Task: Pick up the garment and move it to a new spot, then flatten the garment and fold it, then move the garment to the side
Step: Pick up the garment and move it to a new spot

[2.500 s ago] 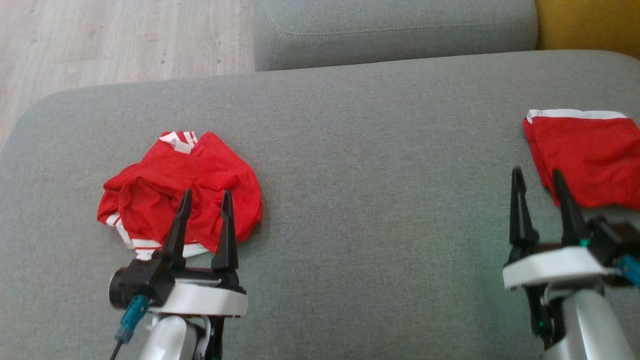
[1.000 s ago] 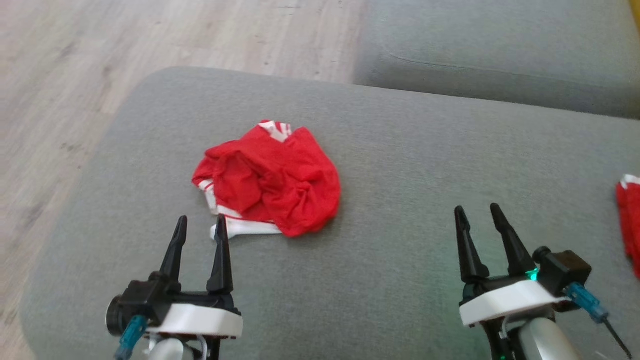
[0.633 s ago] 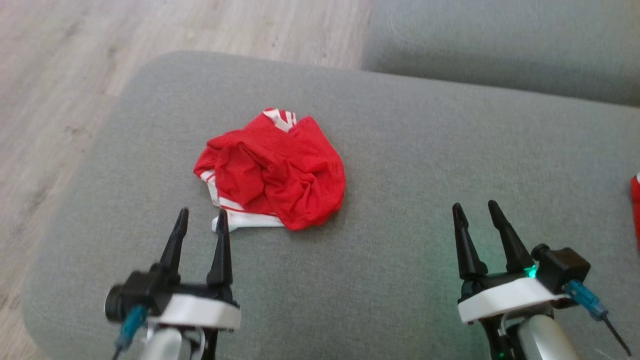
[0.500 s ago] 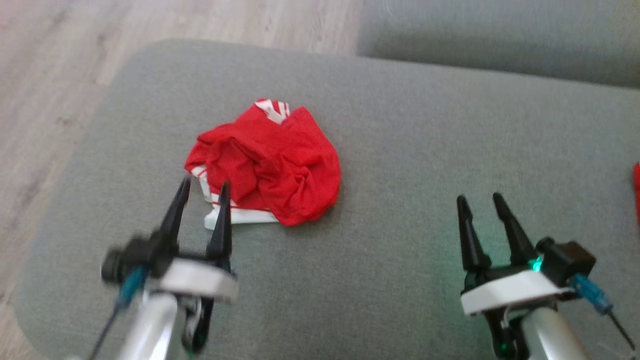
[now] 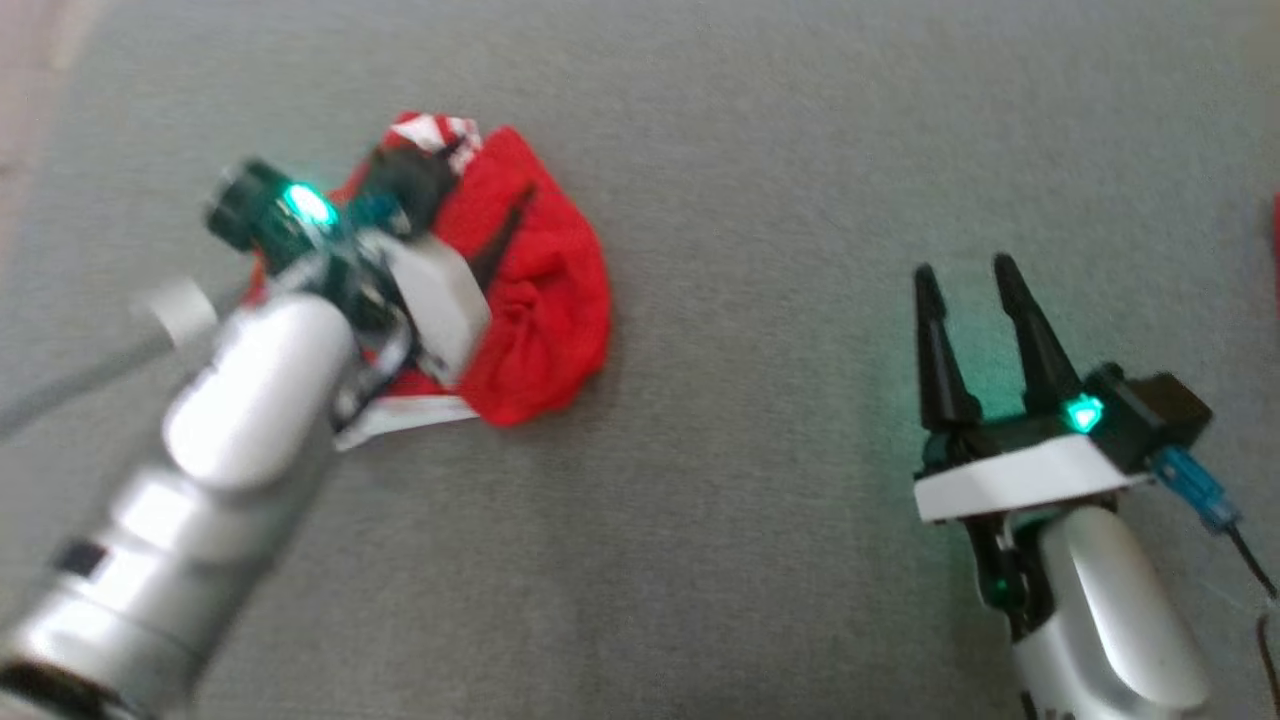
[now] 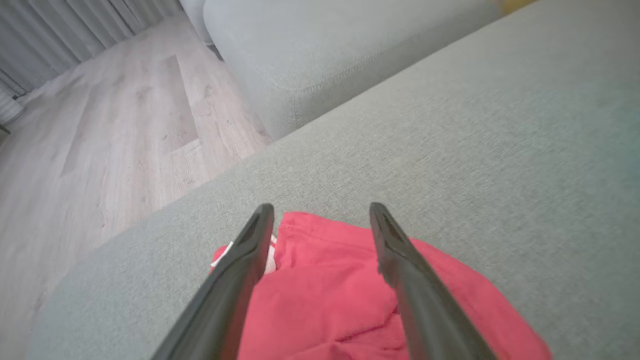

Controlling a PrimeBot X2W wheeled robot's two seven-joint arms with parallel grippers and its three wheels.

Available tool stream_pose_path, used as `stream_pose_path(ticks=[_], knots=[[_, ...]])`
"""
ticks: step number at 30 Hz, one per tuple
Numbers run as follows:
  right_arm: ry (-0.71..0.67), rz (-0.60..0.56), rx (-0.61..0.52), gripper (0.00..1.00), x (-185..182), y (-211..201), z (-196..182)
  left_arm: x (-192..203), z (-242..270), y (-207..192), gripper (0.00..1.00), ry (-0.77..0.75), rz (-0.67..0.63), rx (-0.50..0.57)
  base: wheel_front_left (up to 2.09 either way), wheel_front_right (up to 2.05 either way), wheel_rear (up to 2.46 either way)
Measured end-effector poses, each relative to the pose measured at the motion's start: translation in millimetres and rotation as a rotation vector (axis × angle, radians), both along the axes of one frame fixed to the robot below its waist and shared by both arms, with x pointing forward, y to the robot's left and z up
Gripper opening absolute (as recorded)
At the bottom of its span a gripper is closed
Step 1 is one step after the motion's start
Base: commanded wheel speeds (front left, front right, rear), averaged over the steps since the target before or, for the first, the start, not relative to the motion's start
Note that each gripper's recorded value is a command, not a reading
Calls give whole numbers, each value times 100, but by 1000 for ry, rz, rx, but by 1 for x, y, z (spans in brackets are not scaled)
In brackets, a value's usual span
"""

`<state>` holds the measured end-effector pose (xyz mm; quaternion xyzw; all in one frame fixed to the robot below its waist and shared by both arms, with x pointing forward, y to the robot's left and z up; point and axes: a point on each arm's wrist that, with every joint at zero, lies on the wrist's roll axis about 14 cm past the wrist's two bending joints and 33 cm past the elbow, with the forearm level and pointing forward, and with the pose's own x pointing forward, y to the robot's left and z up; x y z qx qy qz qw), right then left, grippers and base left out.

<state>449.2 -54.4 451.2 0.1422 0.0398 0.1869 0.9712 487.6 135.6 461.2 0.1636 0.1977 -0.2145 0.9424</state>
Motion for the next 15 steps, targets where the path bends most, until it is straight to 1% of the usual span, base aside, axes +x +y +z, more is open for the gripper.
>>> stream_pose_path(ticks=[2,3,4,7,9,11,15], knots=[[-4,-2,-8,100,4,-2,-1,13,-8,1,100,58,-17,32,0,0,0],[-3,-18,-14,100,7,-9,-3,24,-16,4,100,116,-28,70,0,0,0],[-1,-31,-17,100,8,-14,-4,29,-20,6,100,146,-31,85,0,0,0],[17,-65,-26,100,11,-27,-12,33,-43,7,100,262,-51,148,0,0,0],[32,-83,-32,100,10,-34,-18,31,-60,3,100,337,-59,148,0,0,0],[46,-96,-36,100,10,-40,-24,30,-73,4,100,379,-62,161,0,0,0],[62,-121,-41,100,8,-49,-29,36,-85,8,100,420,-56,174,0,0,0]])
